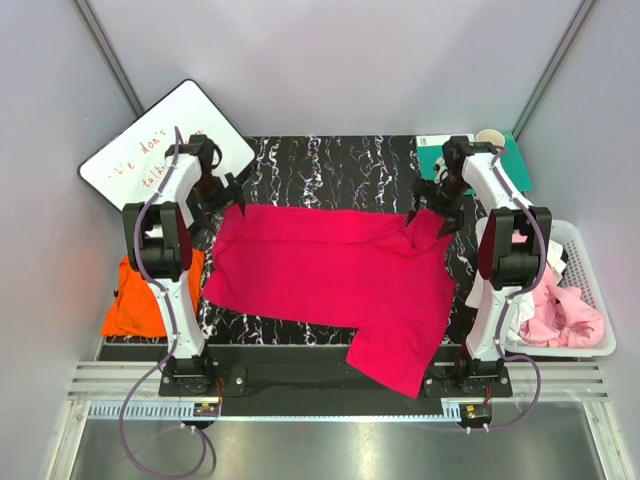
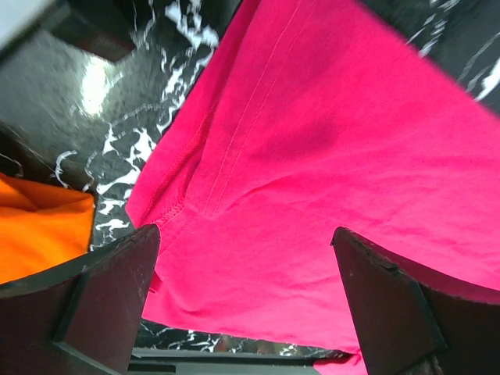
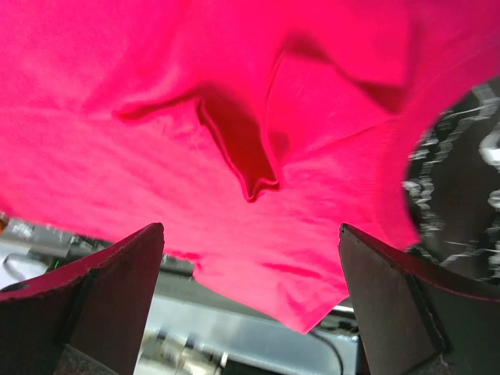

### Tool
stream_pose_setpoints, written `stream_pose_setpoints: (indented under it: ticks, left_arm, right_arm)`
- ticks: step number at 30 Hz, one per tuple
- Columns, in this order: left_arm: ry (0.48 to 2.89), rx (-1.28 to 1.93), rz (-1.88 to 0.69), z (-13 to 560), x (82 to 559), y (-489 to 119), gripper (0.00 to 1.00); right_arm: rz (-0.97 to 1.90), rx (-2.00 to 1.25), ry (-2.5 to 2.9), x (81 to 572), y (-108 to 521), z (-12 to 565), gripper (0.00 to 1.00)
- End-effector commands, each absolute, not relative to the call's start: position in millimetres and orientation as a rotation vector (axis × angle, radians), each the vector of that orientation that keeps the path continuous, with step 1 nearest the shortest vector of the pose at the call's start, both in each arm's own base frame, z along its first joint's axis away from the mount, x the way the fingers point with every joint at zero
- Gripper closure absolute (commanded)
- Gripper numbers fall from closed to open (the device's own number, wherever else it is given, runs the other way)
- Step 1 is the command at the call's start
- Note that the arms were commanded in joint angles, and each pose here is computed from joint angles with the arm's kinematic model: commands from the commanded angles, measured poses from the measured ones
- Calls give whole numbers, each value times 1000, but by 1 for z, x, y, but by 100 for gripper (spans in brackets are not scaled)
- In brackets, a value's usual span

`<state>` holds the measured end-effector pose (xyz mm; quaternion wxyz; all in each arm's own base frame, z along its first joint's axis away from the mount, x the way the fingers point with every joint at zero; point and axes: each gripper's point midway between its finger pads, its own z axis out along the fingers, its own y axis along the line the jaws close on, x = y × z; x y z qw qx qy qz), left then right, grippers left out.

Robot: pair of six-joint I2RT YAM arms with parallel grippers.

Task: Fold and stack the t-shirts
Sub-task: Fold the flattened tshirt in 1/3 of the way

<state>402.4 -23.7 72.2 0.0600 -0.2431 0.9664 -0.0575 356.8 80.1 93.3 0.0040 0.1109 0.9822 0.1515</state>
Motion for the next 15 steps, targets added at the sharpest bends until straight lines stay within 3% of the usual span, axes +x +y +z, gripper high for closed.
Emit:
stream_pose_setpoints:
  ticks: [1, 10, 14, 15]
  left_arm:
    - [2811, -683, -164, 107, 426, -15, 1]
    - [2821, -662, -181, 92, 449, -17, 5]
    - [2832, -640, -200, 84, 455, -20, 14]
    - [2830, -620, -207, 85, 458, -22, 23]
  right_arm:
    - [254, 323, 2984, 374, 58, 117, 1]
    - [91, 355, 2980, 405, 40, 75, 5]
    - [70, 363, 2957, 419, 37, 60, 8]
    - [86, 360, 2967, 421, 40, 55, 11]
